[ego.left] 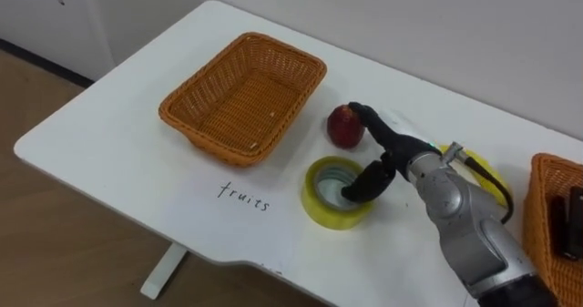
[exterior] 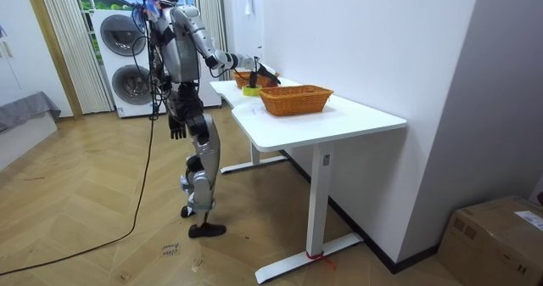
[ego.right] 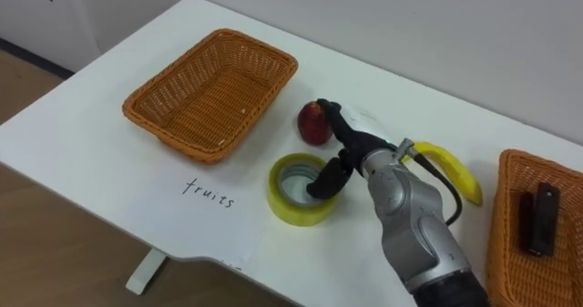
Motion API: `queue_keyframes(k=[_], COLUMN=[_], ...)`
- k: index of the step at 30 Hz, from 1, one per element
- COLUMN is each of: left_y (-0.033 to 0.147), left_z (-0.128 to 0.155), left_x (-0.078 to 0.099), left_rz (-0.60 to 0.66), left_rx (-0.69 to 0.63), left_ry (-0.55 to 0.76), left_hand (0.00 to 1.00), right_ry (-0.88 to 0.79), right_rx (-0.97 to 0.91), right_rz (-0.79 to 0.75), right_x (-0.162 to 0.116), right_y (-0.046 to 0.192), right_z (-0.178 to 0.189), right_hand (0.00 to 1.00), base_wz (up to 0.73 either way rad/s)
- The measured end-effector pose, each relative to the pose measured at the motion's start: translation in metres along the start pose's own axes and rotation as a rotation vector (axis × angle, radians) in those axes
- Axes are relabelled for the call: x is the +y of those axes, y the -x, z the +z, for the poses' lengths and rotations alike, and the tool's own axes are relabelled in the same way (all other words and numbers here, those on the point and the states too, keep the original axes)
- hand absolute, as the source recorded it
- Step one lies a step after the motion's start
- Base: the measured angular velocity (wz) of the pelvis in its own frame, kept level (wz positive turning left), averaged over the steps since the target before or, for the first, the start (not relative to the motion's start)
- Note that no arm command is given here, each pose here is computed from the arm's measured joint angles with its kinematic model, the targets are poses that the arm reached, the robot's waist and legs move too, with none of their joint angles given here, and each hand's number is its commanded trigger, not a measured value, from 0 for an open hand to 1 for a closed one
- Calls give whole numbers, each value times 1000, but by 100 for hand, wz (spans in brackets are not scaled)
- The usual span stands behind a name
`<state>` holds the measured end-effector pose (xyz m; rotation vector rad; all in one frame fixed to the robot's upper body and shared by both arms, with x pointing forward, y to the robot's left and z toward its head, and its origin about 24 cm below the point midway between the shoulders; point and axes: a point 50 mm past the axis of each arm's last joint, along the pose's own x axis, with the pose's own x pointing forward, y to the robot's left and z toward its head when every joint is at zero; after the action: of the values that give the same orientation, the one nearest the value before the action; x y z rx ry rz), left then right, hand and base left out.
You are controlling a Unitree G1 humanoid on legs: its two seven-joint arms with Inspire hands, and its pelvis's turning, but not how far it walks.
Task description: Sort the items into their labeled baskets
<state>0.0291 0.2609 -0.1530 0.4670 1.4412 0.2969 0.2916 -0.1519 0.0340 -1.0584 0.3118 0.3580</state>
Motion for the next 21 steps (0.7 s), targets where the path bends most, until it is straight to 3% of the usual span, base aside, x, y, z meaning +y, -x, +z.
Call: queue_keyframes(k=[21], left_y=[0], left_z=[1], left_x=[1], left_rz=[8], left_rx=[31], left_ry=[-6], left_hand=[0], right_ry=[19], right_rx=[98], right_rz=[31], right_x=[8], right_y=[-4], right_z=[-1], right_hand=[0], base_wz=[1])
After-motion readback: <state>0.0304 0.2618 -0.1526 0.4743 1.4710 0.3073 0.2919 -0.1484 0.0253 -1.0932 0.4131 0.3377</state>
